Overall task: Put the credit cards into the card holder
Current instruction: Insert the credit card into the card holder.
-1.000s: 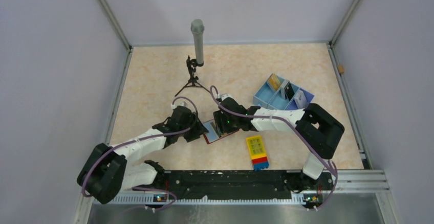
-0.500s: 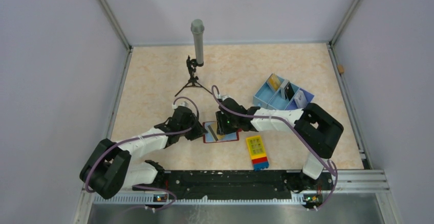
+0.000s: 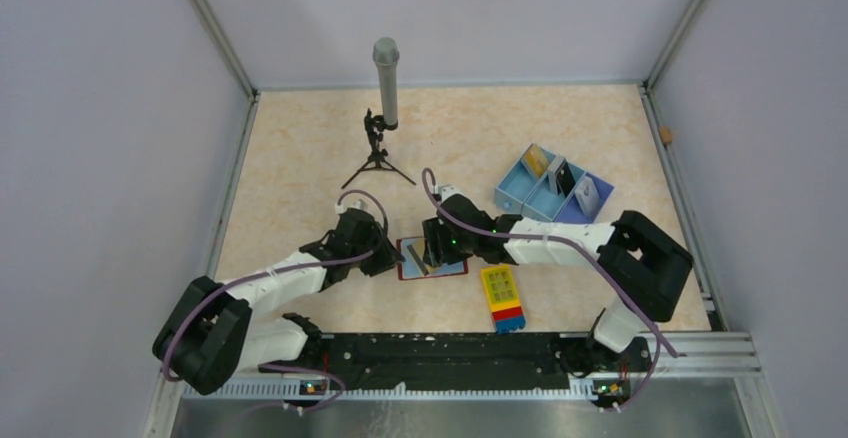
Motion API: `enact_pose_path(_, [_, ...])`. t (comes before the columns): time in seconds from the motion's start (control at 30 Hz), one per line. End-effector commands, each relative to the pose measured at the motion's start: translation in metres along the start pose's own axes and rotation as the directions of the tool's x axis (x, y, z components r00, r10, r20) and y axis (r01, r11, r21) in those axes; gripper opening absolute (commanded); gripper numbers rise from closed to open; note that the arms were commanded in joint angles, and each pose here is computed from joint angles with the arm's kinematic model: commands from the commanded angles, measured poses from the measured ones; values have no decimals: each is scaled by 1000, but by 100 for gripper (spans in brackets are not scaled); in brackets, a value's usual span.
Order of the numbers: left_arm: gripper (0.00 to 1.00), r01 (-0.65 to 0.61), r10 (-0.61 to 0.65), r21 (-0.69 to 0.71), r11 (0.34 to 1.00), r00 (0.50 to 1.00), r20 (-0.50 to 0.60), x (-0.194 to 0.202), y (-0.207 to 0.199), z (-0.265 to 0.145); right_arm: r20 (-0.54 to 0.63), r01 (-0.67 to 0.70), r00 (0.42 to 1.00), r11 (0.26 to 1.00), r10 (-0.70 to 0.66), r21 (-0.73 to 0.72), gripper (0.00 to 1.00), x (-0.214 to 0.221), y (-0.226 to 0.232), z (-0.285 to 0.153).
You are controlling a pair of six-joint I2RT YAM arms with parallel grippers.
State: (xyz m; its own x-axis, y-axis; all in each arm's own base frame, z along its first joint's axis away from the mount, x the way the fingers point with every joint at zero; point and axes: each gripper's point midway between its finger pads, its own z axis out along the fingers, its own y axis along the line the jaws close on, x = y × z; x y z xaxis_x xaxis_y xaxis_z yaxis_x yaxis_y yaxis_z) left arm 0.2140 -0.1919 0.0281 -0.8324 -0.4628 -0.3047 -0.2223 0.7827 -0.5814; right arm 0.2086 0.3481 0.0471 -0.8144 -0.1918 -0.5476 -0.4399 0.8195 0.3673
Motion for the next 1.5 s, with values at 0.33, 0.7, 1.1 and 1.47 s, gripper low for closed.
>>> enact_pose_path(0.33, [38,-63,63,-11,998,996,58,-19,-12,-6,-16,-333,941,916,338,-223,38,15,38,-29])
enact_pose_path(0.7, [39,-58,58,8,998,997,50,-20,-17,3,-43,-385,921,889,387,-248,39,23,40,-18])
enact_pose_path(1.1, [34,-52,52,7,999,998,25,-14,-14,11,-62,-393,919,895,389,-210,34,31,37,-5])
enact_pose_path(1.47, [33,-41,41,7,999,999,17,-11,-10,10,-17,-392,918,901,396,-185,32,26,31,6])
